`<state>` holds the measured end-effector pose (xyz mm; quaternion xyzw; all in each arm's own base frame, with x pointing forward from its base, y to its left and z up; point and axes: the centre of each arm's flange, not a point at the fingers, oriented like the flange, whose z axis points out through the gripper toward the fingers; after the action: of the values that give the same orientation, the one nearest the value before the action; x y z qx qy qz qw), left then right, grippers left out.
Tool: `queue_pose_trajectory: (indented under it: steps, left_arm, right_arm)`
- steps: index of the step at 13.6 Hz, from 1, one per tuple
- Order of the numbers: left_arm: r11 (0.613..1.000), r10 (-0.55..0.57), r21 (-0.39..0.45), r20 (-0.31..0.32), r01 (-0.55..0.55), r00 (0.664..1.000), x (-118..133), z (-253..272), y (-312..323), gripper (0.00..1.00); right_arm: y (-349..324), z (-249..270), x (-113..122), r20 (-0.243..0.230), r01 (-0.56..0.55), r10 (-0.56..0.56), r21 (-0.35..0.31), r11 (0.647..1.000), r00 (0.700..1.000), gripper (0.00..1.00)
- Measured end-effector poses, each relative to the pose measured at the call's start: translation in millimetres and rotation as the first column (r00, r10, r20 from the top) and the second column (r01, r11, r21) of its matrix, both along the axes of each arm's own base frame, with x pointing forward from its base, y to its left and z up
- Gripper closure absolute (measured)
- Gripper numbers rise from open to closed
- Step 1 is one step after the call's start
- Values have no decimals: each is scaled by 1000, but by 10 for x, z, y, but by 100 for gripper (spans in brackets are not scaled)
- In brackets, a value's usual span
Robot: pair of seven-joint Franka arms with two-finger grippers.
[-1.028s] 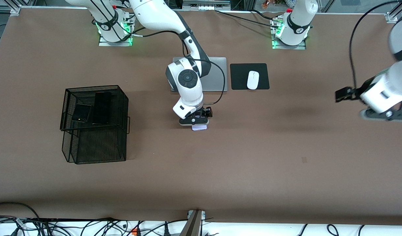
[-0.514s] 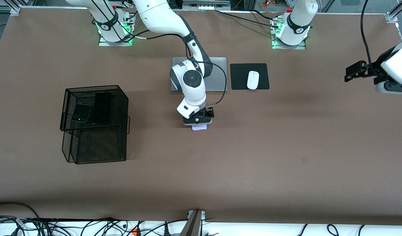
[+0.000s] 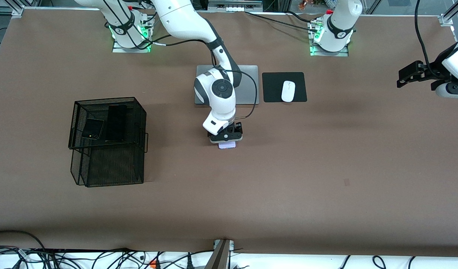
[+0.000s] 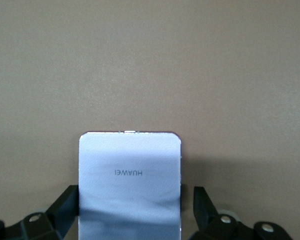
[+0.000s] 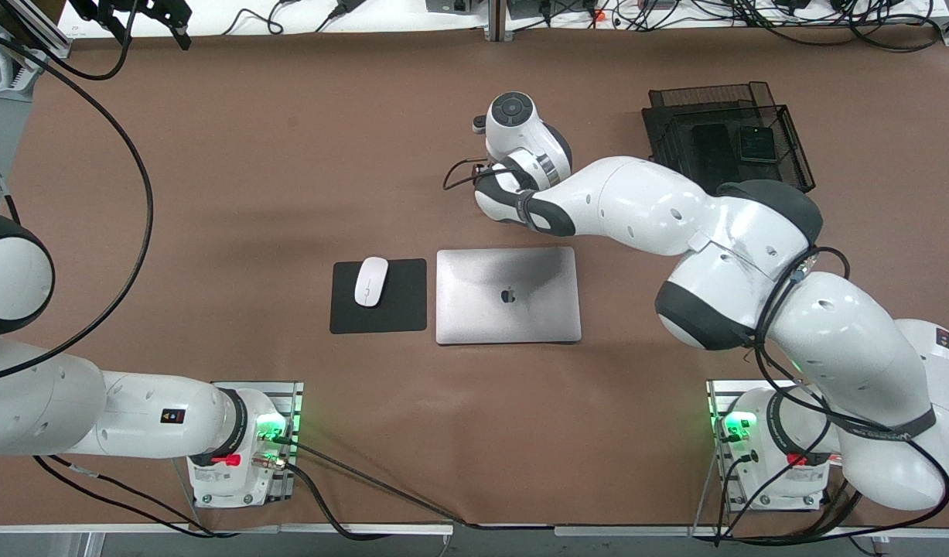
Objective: Place phones with both arms
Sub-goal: 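Carry the Huawei to the basket with the right gripper, then lower the Huawei into the basket and open the right gripper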
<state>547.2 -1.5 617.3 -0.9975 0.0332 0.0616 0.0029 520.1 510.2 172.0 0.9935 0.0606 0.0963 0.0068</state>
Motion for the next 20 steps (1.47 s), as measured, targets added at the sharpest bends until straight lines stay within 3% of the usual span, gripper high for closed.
queue_pose_trajectory:
  steps: [5,7,10,12,15,18,20]
  left_arm:
    - [1000,2,0,-8,-2,1000,-3,-32,10,0]
    - [1000,7,0,-11,-7,1000,-8,-34,39,0]
    - [1000,14,0,-13,-14,1000,-17,-29,78,0]
    - [1000,16,0,-15,-16,1000,-21,-27,88,0]
    - [1000,20,0,-17,-20,1000,-25,-27,107,0]
    - [1000,26,0,-19,-26,999,-28,-28,141,0]
    - [1000,27,0,-19,-27,999,-28,-28,145,0]
  right_arm:
    - [31,-68,-35,8,-9,9,-1,1000,1000,3]
    - [52,-7,-25,14,-10,10,5,1000,1000,15]
    - [1,10,30,21,-1,1,0,1000,1000,15]
    - [-294,212,300,31,55,-54,-50,997,998,15]
    - [-1278,1112,965,17,206,-205,-128,970,979,15]
    - [-2427,1962,1346,-89,201,-212,-119,972,973,15]
    - [-3131,2218,1485,-139,180,-194,-109,978,971,15]
